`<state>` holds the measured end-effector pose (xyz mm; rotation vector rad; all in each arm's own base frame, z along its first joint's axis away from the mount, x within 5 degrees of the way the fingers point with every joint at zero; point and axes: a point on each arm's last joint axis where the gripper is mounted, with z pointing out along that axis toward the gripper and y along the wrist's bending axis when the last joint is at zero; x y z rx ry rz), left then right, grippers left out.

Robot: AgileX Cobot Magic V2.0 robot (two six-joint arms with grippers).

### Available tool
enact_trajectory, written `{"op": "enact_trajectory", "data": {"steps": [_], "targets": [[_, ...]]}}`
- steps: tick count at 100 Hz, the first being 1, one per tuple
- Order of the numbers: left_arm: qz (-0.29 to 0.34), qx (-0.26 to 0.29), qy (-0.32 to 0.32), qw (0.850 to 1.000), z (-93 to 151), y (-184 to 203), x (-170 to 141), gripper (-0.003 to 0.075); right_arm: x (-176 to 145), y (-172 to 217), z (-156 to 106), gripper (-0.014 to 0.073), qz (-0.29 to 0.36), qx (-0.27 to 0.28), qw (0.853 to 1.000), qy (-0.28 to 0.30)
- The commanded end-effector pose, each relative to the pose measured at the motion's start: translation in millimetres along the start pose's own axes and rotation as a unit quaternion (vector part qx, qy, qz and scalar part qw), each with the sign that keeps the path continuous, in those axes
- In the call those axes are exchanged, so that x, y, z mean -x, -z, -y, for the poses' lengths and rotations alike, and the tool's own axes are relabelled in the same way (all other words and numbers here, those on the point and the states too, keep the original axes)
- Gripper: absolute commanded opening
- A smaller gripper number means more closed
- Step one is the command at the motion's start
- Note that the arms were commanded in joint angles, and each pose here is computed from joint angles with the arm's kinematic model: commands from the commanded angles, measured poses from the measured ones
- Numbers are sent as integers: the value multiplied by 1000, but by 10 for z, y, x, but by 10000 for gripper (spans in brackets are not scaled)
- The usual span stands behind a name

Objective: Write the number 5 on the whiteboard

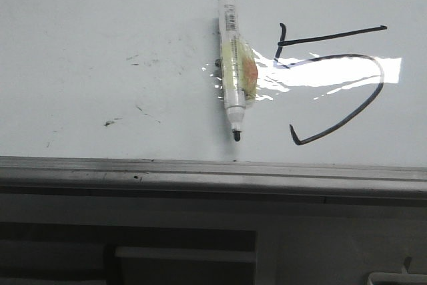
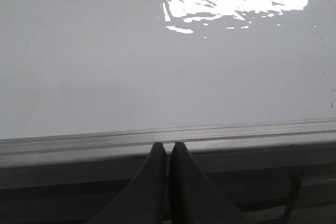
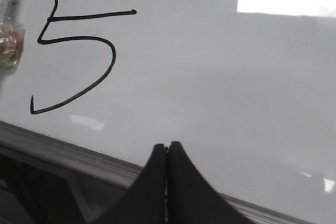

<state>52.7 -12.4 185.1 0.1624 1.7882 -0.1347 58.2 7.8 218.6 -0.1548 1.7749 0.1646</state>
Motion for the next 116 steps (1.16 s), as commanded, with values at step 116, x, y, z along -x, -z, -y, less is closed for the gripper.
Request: {"op": "enact_trajectory", "data": {"steps": [116], "targets": [[37,8,13,999,-13,-2,-2,-13,-389,-32,66,-64,11,-72,993,88]]}}
